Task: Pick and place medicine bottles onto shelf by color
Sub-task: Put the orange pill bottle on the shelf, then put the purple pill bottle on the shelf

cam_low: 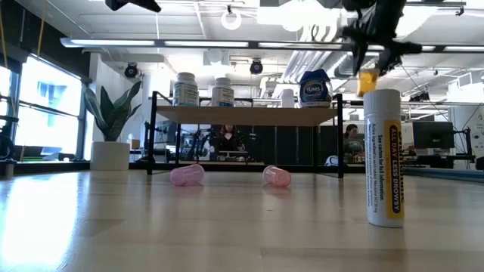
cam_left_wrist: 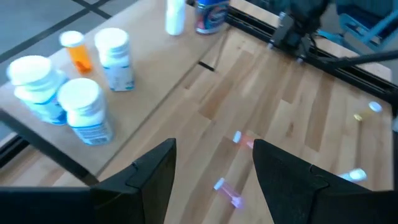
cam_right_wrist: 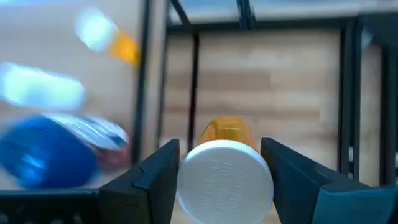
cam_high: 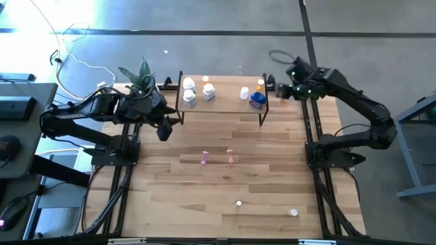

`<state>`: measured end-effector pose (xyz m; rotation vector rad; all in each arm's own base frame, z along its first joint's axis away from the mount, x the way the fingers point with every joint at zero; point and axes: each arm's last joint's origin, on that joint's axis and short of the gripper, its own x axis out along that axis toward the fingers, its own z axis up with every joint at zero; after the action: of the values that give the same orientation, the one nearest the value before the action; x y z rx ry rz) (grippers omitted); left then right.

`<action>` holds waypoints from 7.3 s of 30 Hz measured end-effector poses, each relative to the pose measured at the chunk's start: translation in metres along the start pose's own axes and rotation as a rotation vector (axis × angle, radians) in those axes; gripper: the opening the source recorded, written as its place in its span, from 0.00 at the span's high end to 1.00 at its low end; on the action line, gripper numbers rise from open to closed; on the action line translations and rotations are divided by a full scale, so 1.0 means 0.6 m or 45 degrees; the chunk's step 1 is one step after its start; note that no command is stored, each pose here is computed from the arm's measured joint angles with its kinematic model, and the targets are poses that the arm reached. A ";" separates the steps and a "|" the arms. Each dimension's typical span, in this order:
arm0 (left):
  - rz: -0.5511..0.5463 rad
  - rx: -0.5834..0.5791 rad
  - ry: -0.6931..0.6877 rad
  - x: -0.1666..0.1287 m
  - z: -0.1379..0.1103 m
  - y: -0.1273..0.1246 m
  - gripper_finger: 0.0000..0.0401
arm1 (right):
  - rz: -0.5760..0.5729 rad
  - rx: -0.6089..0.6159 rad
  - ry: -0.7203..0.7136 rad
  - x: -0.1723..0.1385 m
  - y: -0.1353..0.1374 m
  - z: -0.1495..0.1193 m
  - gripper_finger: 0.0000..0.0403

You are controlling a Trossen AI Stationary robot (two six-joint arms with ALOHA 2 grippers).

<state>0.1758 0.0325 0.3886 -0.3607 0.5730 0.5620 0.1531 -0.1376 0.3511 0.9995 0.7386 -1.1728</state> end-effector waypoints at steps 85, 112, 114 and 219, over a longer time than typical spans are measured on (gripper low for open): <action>0.278 -0.059 0.028 0.046 0.028 0.067 0.49 | 0.129 -0.461 0.289 0.175 0.212 0.186 0.52; 0.278 -0.062 0.027 0.046 0.028 0.067 0.49 | 0.150 -0.553 0.241 0.181 0.212 0.195 0.36; 0.274 -0.067 0.028 0.046 0.028 0.067 0.49 | 0.156 -0.572 0.234 0.178 0.212 0.195 0.36; 0.222 -0.149 0.569 0.369 -0.307 -0.146 0.76 | 0.396 -0.951 0.255 -0.034 0.306 -0.035 0.36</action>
<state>0.3066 -0.0352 0.1264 -0.5570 1.0115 0.6895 0.3260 -0.0965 0.4054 0.5662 1.0333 -0.4555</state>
